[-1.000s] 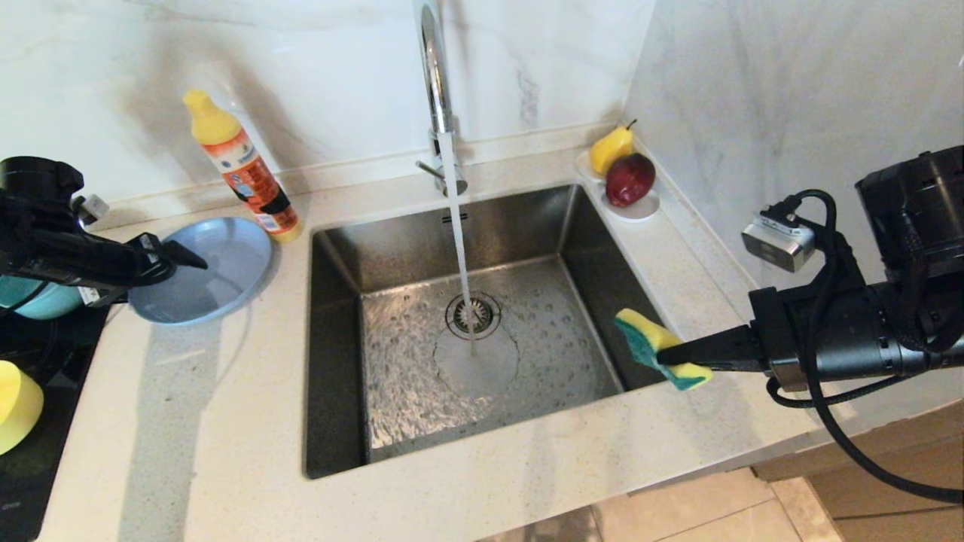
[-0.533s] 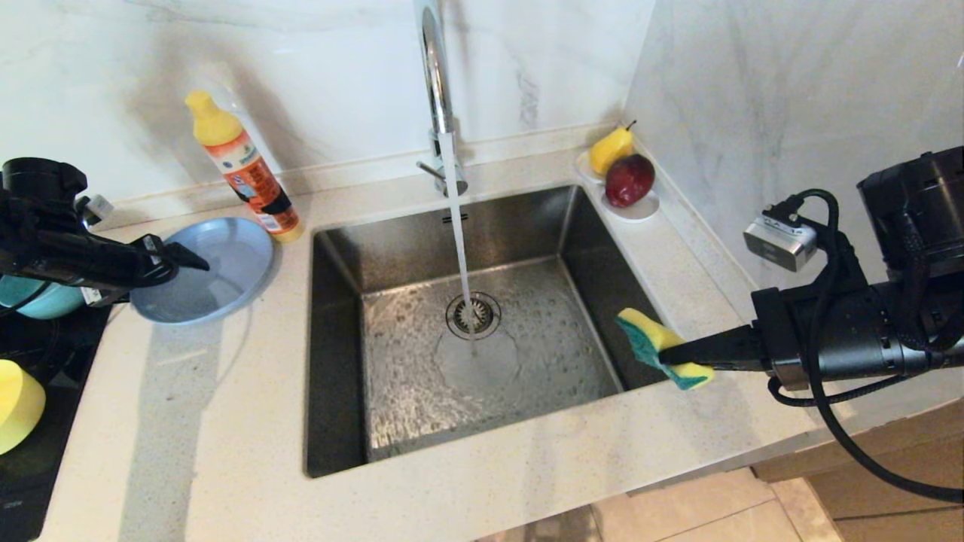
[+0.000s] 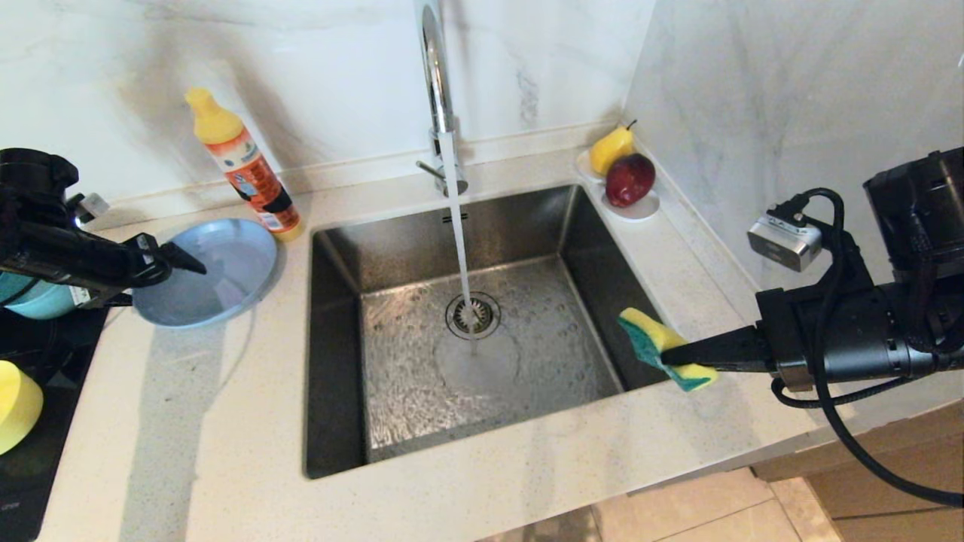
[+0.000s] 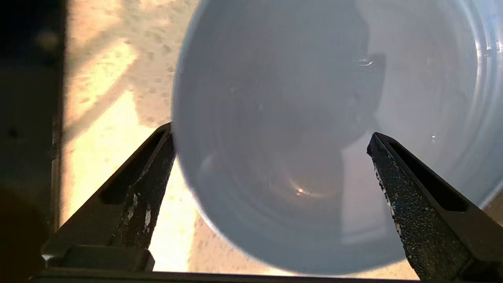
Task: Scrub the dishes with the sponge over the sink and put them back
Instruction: Wash the plate
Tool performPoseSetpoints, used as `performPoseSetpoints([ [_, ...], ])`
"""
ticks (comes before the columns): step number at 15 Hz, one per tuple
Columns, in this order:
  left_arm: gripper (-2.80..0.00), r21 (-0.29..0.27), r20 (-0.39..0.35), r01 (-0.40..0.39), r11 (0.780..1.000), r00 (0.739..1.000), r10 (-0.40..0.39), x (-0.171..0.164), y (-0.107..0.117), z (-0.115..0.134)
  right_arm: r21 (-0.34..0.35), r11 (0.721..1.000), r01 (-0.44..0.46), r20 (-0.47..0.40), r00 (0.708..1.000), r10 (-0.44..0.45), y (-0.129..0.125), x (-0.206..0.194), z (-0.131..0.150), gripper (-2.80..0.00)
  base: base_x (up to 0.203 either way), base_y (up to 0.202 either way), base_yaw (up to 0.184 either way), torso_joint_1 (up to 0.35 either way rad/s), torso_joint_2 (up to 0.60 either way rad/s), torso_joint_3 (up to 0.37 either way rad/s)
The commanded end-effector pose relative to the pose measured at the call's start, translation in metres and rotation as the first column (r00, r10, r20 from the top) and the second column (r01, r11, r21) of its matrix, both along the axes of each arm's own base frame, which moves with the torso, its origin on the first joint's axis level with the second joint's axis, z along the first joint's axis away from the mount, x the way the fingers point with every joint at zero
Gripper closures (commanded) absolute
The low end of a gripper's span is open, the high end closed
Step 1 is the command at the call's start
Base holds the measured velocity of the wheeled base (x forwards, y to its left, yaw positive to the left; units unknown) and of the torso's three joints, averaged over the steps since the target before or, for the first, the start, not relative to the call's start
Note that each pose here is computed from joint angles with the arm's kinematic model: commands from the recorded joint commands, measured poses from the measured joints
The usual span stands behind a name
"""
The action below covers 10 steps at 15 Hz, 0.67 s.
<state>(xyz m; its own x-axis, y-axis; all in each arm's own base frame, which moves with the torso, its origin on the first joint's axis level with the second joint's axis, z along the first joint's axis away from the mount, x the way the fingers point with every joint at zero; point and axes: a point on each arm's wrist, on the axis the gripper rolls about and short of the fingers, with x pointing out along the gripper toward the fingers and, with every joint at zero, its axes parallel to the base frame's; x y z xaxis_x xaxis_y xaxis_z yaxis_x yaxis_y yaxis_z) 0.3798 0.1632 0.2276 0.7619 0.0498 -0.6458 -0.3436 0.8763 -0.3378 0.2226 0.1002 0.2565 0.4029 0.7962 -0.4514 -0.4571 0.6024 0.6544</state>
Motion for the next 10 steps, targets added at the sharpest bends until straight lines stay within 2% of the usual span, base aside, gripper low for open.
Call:
performPoseSetpoints([
  [1, -2.80, 0.033, 0.008, -0.026, 0.999, 1.000, 0.026, -0.006, -0.001, 0.010, 0.004, 1.000, -0.002, 0.002, 1.000, 0.002, -0.001, -0.002, 0.001, 0.00, 0.000, 0.000, 0.000, 0.000, 0.00, 0.000],
  [3, -2.80, 0.099, -0.024, -0.048, 0.994, 0.998, 0.051, -0.006, 0.001, 0.006, 0.003, 1.000, -0.002, -0.002, 1.000, 0.002, 0.000, -0.001, 0.000, 0.00, 0.000, 0.000, 0.000, 0.000, 0.00, 0.000],
  [10, -2.80, 0.061, -0.061, -0.048, 0.997, 0.997, 0.052, 0.003, 0.003, -0.011, 0.002, 1.000, -0.002, -0.004, 1.000, 0.002, 0.000, -0.001, 0.000, 0.00, 0.000, 0.000, 0.000, 0.000, 0.00, 0.000],
])
